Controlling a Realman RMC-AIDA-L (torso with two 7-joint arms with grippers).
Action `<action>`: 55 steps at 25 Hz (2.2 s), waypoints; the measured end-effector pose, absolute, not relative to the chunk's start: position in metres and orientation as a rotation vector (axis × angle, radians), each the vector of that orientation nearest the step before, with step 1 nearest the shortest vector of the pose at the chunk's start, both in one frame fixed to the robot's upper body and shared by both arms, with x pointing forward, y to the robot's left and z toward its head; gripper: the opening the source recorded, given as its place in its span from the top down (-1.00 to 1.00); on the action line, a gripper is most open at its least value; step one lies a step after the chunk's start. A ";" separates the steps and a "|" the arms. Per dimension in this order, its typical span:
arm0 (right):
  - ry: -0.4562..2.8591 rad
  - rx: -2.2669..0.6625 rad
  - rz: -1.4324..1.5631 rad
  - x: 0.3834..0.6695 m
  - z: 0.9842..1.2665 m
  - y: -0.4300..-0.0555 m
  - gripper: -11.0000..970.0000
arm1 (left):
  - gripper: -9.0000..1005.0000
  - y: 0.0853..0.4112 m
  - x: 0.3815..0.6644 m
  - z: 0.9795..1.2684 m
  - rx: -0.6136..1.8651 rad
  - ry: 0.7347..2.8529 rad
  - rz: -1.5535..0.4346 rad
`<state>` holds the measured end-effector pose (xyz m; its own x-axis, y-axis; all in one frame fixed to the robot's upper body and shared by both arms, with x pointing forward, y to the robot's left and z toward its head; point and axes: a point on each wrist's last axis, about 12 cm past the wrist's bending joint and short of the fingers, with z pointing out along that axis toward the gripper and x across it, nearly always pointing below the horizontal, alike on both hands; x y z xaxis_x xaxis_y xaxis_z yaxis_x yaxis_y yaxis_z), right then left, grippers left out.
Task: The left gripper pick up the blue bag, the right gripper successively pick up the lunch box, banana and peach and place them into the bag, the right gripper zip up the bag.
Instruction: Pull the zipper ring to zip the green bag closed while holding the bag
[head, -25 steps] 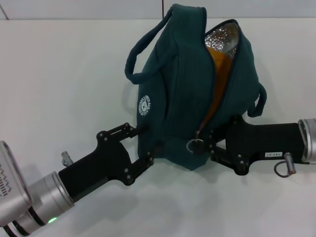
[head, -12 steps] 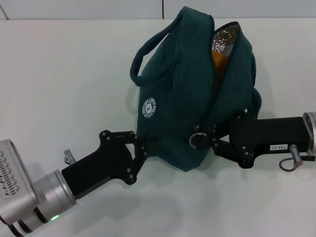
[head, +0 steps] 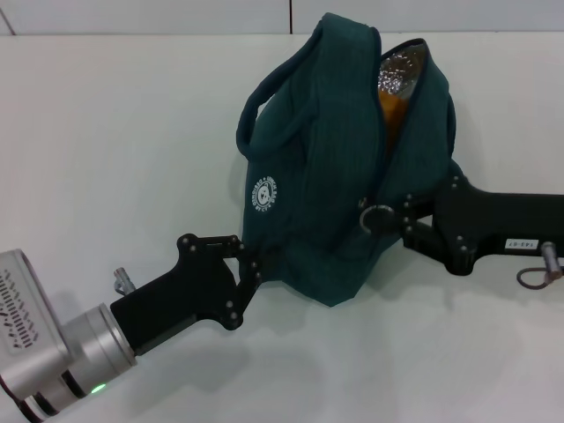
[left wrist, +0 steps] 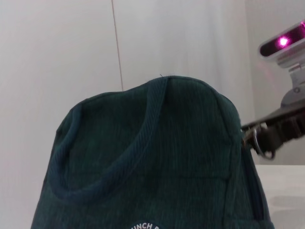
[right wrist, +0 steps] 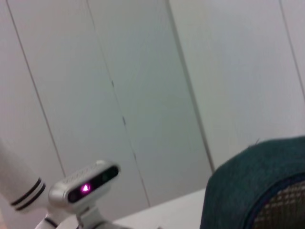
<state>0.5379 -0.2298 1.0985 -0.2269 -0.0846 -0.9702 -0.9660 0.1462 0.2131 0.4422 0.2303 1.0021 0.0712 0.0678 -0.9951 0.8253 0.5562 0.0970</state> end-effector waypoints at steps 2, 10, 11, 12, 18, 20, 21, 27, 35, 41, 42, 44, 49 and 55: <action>1.494 -1.038 1.214 0.537 1.100 -0.233 0.94 | 0.87 0.230 0.443 1.002 0.834 1.404 -0.680; 1.400 -0.973 1.165 0.538 1.108 -0.240 0.94 | 0.87 0.230 0.443 1.001 0.846 1.409 -0.682; 1.388 -0.965 1.157 0.538 1.109 -0.241 0.94 | 0.87 0.230 0.443 1.000 0.848 1.411 -0.682; 1.378 -0.957 1.147 0.539 1.109 -0.241 0.94 | 0.87 0.229 0.442 1.000 0.850 1.414 -0.683; 1.373 -0.945 1.116 0.540 1.110 -0.244 0.94 | 0.87 0.229 0.440 0.998 0.856 1.423 -0.690; 1.409 -0.962 1.126 0.542 1.110 -0.246 0.94 | 0.86 0.229 0.439 0.998 0.854 1.425 -0.690; 1.430 -0.974 1.131 0.542 1.111 -0.247 0.94 | 0.85 0.230 0.439 0.998 0.853 1.426 -0.690; 1.434 -0.963 1.057 0.540 1.115 -0.257 0.94 | 0.79 0.229 0.439 0.998 0.856 1.426 -0.692; 1.289 -0.871 0.972 0.540 1.116 -0.258 0.94 | 0.72 0.228 0.437 0.997 0.887 1.419 -0.711; 1.219 -0.852 0.926 0.540 1.112 -0.251 0.94 | 0.67 0.226 0.433 0.996 0.939 1.396 -0.715; 1.212 -0.860 0.925 0.539 1.111 -0.250 0.94 | 0.66 0.225 0.432 0.996 0.947 1.392 -0.717; 1.190 -0.887 0.922 0.538 1.111 -0.244 0.94 | 0.65 0.225 0.431 0.997 0.954 1.377 -0.718; 1.150 -0.915 0.920 0.536 1.111 -0.235 0.94 | 0.60 0.225 0.432 0.998 0.943 1.372 -0.715; 1.150 -0.943 0.908 0.536 1.109 -0.228 0.94 | 0.55 0.225 0.432 1.007 0.866 1.327 -0.764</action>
